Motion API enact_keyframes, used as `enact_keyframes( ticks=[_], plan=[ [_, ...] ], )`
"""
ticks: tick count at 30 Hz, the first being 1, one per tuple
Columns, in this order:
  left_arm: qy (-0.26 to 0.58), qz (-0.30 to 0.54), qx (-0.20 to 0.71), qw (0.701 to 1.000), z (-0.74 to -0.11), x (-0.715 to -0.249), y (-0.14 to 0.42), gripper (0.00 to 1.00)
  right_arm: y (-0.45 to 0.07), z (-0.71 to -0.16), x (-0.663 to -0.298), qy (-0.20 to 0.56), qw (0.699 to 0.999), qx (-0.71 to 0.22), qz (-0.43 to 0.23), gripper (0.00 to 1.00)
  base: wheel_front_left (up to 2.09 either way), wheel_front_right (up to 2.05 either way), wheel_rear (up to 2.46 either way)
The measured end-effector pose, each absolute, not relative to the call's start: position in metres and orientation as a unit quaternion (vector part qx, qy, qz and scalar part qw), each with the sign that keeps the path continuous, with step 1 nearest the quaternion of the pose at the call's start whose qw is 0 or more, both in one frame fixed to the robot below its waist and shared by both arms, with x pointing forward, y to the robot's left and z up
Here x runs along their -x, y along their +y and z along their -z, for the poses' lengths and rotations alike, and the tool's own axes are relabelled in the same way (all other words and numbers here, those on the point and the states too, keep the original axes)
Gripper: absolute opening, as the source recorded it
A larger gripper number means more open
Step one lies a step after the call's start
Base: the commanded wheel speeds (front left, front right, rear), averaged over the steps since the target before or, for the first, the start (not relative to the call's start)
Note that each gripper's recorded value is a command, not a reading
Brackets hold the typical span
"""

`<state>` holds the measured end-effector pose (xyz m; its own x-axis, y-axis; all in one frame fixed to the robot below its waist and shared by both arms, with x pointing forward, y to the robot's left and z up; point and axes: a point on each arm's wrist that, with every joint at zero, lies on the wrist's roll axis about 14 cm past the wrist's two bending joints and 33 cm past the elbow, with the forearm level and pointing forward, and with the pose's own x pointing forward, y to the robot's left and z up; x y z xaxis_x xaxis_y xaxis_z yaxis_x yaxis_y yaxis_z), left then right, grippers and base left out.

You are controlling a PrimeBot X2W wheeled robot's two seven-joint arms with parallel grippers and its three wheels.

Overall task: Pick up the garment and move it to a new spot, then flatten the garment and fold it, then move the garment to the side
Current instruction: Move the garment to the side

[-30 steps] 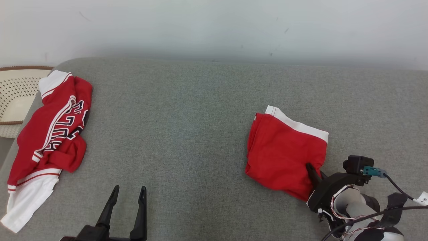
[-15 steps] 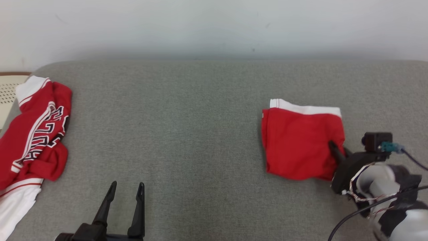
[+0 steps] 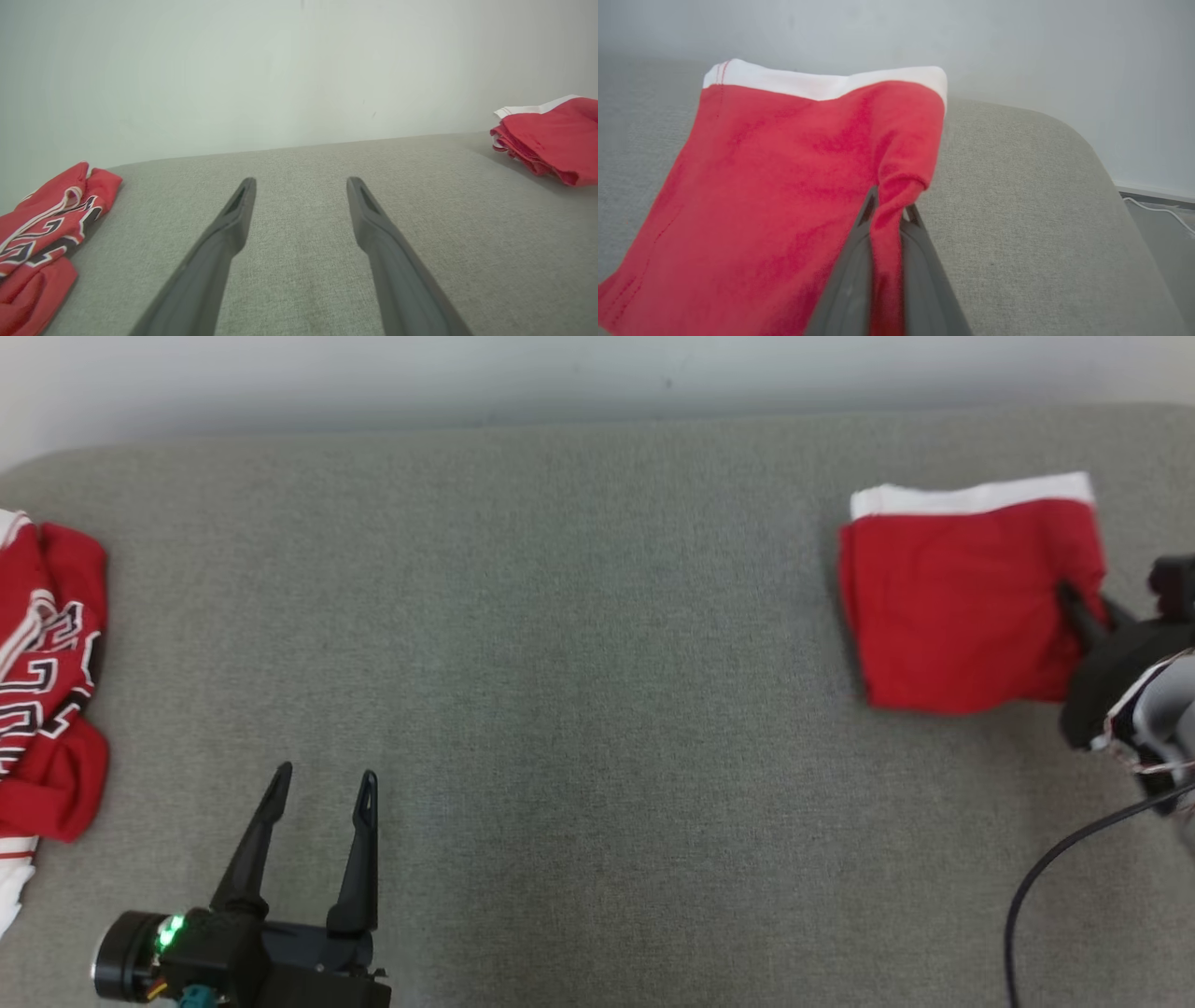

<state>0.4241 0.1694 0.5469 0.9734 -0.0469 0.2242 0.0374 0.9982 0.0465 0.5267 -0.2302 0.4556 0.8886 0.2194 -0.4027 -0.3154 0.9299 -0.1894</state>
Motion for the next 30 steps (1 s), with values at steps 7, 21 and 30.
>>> enact_keyframes(
  ticks=[7, 21, 30],
  plan=[
    [-0.119, 0.026, -0.036, 0.992, -0.545, -0.439, 0.169, 1.00, -0.272, -0.453, -0.543, 0.206, 0.959, 0.163, -0.107, 0.00, 0.00, 0.00, 0.00],
    [-0.115, 0.035, -0.057, 0.991, -0.531, -0.458, 0.169, 1.00, -0.323, -0.448, -0.565, 0.235, 0.944, 0.222, -0.073, 0.00, 0.00, 0.00, 0.00],
    [-0.112, 0.034, -0.072, 0.990, -0.524, -0.465, 0.173, 1.00, -0.341, -0.456, -0.586, 0.236, 0.932, 0.268, -0.066, 0.00, 0.00, 0.00, 0.00]
  ],
)
